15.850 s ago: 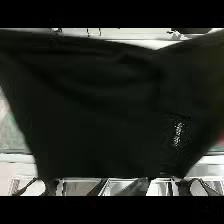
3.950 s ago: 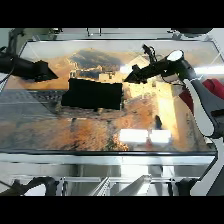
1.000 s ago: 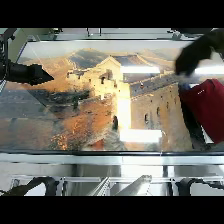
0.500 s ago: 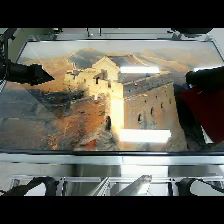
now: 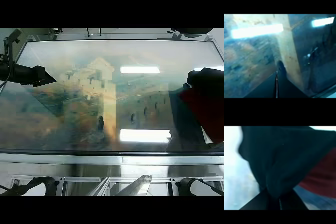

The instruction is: Fold the shirts.

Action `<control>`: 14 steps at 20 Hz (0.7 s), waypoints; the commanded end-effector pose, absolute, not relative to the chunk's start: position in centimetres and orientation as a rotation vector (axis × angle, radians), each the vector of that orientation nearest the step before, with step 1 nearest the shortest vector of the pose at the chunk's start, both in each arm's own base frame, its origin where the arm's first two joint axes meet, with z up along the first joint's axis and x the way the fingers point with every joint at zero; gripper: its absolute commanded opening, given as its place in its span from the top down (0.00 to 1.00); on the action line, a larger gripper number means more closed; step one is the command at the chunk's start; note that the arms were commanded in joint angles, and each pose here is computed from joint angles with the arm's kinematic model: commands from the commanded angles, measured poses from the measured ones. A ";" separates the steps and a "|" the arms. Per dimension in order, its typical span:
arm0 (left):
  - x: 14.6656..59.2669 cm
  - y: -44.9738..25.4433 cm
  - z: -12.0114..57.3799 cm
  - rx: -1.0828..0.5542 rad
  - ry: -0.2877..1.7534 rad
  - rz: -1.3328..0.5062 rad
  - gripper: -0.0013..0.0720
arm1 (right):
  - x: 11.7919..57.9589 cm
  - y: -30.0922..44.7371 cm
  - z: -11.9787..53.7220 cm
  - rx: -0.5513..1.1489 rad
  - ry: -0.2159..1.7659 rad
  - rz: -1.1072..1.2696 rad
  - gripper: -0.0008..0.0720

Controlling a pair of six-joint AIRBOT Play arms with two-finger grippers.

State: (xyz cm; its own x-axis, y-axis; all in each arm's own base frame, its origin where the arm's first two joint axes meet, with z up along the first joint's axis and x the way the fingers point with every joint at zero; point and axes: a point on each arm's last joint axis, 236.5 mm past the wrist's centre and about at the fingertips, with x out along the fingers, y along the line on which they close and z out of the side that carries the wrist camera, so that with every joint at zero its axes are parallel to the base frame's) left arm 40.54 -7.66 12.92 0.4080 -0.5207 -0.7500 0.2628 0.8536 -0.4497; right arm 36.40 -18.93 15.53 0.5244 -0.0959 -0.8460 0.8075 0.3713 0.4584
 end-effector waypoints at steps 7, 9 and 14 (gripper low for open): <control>41.0 -8.2 11.7 -0.312 1.070 -0.520 0.96 | 24.1 -22.5 7.9 0.893 1.017 -1.074 0.96; 40.7 -8.3 11.7 -0.312 1.080 -0.528 0.96 | 24.1 -22.3 5.3 0.893 1.032 -1.067 0.96; 40.2 -8.5 11.5 -0.312 1.100 -0.538 0.96 | 22.1 -20.8 0.6 0.852 1.195 -1.033 0.04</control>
